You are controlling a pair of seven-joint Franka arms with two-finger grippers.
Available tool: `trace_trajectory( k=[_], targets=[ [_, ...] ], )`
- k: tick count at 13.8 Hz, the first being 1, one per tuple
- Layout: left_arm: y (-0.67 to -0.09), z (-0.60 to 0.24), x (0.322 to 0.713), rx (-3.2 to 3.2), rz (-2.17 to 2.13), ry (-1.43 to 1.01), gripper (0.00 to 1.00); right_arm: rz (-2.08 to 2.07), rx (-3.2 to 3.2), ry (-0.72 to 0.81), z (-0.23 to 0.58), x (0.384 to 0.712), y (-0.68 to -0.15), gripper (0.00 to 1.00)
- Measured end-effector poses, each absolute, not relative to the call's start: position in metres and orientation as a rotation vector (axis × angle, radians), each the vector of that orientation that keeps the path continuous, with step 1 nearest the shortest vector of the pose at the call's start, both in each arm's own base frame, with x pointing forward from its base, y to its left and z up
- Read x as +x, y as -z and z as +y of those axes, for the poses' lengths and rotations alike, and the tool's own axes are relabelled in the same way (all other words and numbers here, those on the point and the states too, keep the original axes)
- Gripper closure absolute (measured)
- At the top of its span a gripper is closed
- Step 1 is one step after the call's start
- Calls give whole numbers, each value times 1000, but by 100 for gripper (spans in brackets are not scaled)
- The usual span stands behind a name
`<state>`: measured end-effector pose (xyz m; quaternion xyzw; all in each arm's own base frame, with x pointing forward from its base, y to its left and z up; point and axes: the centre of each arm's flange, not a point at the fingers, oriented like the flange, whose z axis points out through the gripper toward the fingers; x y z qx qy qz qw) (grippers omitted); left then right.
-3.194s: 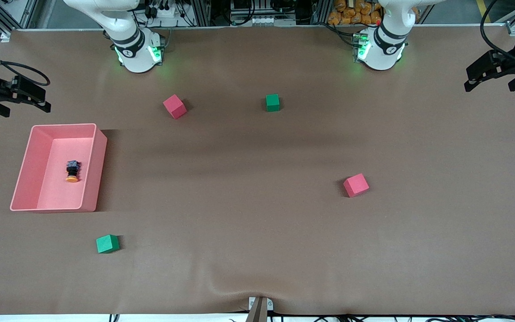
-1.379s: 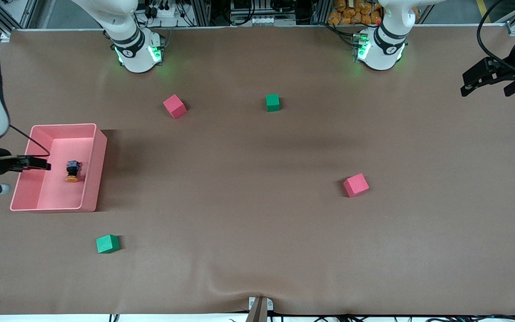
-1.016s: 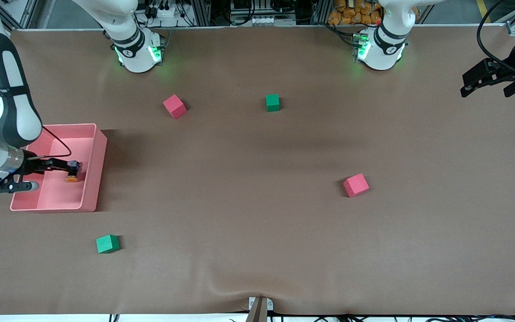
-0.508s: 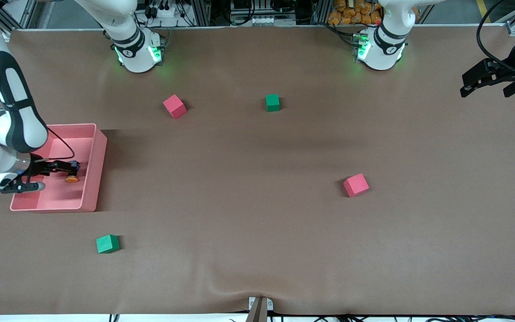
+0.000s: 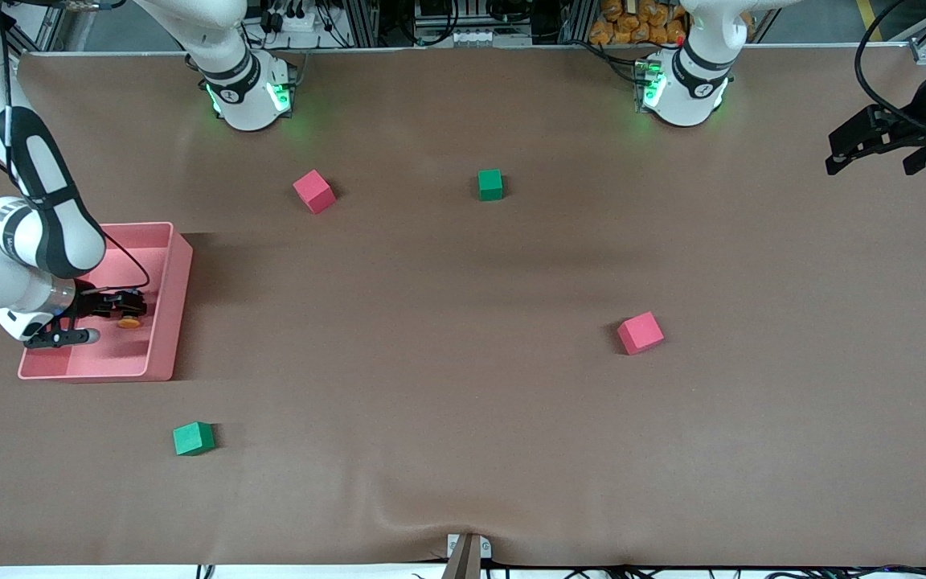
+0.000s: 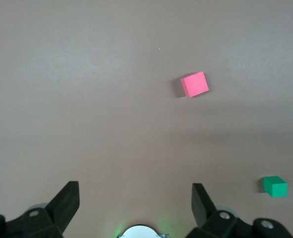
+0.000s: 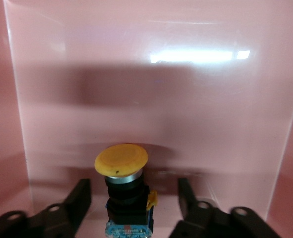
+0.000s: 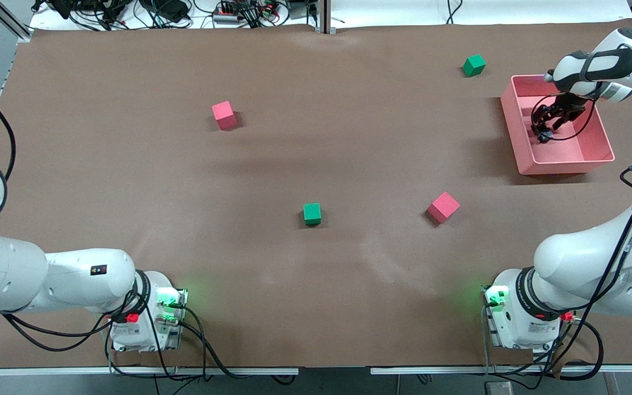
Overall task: Place and upright button with both arms
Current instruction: 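Lift the button out of the tray and carry it to mid-table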
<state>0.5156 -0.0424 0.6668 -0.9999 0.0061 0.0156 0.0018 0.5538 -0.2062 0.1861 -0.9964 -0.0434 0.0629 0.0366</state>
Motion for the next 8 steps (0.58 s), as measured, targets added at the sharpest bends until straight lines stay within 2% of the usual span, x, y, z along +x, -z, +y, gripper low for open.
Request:
trace_trajectory(
  k=[3, 8],
  targets=[
    [-667, -42, 516, -3138, 18, -49, 0, -131, -3059, -193, -206, 554, -185, 59],
    [-664, -42, 518, -3138, 18, -59, 0, -129, -3063, -183, -208, 555, -187, 60]
  ],
)
